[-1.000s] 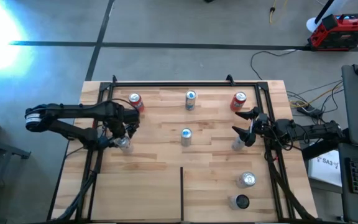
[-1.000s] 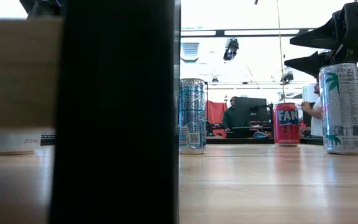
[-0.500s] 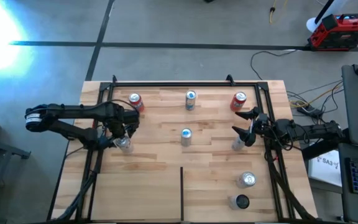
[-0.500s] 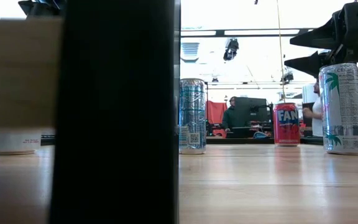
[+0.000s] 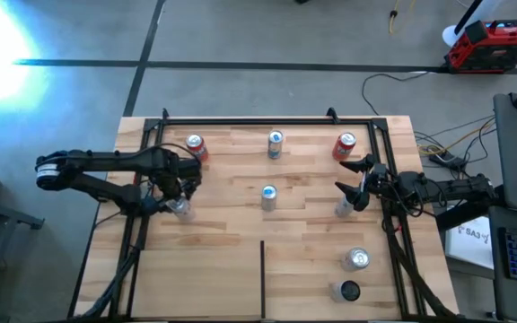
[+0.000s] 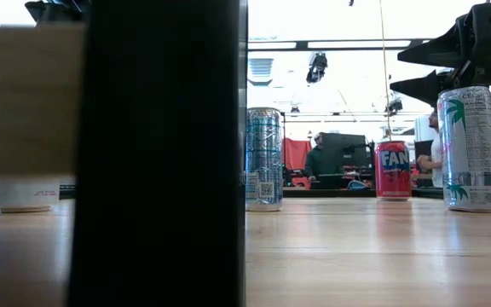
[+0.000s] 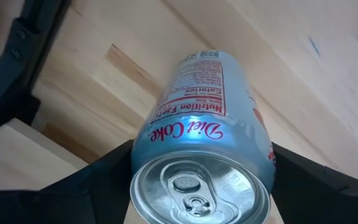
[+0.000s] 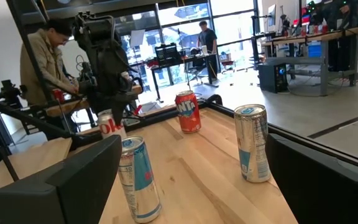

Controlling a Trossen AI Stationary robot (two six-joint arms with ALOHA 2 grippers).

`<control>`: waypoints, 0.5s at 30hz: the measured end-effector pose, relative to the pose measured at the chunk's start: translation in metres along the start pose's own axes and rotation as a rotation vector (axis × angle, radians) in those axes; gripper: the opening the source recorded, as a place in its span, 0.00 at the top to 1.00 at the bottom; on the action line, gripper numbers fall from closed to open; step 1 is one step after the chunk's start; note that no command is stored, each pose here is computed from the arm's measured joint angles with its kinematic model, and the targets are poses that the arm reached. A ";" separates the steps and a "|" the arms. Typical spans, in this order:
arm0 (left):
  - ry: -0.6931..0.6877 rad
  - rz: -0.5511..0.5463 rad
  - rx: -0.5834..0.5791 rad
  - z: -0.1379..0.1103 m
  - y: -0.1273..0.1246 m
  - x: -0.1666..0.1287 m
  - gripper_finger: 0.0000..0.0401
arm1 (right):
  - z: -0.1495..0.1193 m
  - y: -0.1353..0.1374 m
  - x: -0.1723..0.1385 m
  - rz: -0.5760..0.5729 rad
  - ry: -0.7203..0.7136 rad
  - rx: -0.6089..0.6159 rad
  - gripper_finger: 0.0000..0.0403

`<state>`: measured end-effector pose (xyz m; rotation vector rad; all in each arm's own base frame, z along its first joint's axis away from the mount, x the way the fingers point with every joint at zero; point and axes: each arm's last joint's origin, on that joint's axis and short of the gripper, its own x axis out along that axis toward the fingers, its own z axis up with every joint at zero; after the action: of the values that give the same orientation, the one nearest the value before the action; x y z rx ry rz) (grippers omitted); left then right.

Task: Place canned beverage on shelf
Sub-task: Put the left red silver soda can on the shelf

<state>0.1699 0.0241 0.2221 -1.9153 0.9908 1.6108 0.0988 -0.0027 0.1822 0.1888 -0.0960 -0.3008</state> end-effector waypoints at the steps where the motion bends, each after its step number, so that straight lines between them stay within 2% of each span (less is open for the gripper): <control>1: 0.009 -0.005 0.007 -0.001 0.000 0.000 0.27 | 0.000 0.000 0.000 0.000 -0.001 0.002 0.05; 9: 0.034 -0.044 0.070 -0.013 -0.001 -0.022 0.27 | 0.000 0.000 0.000 0.000 0.000 0.000 0.05; 15: 0.039 -0.045 0.069 -0.024 0.003 -0.040 0.27 | 0.000 0.000 0.000 0.000 0.000 0.002 0.05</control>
<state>0.1806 0.0147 0.2667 -1.9152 0.9989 1.5008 0.0987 -0.0027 0.1822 0.1908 -0.0968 -0.3007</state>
